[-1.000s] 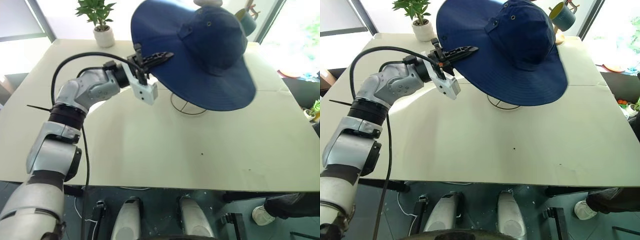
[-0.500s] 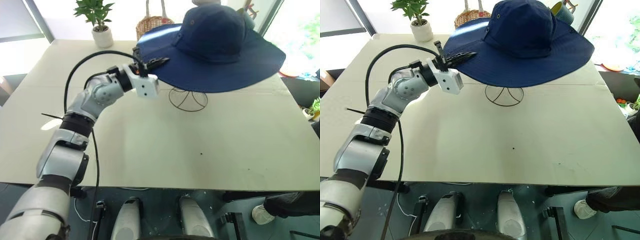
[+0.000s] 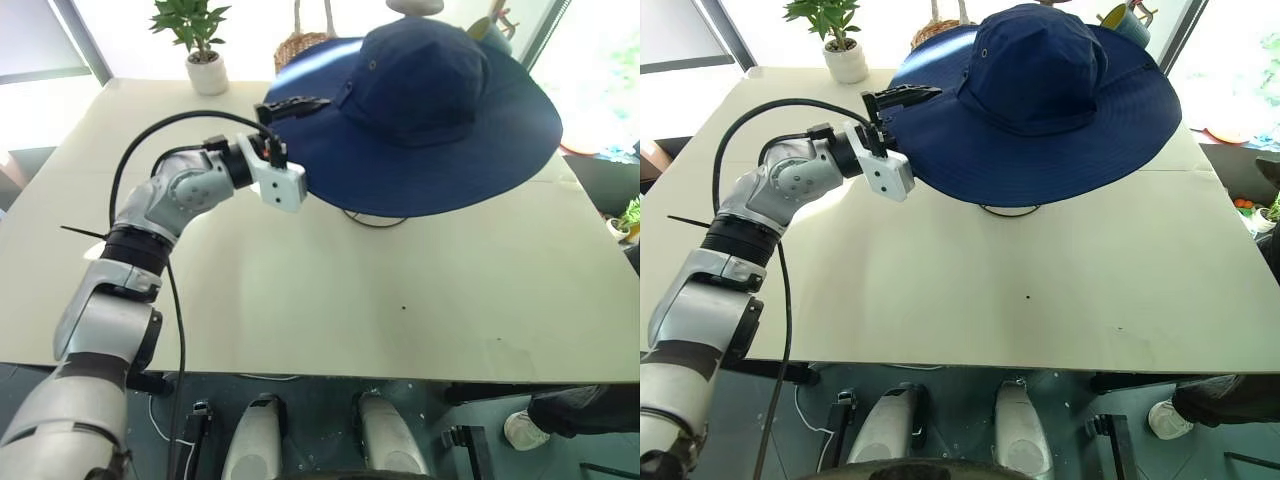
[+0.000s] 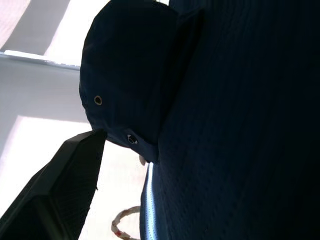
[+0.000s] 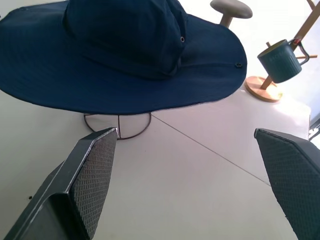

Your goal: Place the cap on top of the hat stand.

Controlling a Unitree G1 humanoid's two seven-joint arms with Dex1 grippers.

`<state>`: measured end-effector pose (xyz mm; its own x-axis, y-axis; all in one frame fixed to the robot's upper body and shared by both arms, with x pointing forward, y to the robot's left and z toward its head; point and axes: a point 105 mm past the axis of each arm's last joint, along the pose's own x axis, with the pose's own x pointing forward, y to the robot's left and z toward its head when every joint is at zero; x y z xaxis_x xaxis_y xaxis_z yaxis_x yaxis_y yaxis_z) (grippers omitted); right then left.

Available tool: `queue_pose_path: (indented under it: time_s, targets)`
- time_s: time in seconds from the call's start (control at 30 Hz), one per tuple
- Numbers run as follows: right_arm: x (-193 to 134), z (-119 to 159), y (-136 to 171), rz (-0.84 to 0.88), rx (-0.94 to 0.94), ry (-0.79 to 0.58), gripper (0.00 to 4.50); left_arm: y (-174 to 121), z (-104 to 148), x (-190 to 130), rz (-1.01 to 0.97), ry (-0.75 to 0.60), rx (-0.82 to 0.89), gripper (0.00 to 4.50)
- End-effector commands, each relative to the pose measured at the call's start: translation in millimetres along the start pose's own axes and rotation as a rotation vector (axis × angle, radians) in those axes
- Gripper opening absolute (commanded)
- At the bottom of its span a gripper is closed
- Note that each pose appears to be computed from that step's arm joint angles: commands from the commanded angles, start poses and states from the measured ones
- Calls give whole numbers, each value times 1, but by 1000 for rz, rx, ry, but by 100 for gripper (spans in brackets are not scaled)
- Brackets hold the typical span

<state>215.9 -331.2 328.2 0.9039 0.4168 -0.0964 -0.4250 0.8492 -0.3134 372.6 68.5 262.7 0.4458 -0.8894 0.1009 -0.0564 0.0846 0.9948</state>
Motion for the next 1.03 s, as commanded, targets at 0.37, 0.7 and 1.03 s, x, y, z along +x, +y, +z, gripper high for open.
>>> queue_pose_path:
  time_s: [0.37,0.7,1.03]
  targets:
    - [10,-4,-9,57,-61,44,450,13,-6,-82,-243,99,-561,445]
    - [22,-2,-23,127,-73,71,450,88,-18,-140,-251,124,-1253,445]
    - [40,5,-23,186,-83,52,450,113,-27,-141,-253,120,-1224,445]
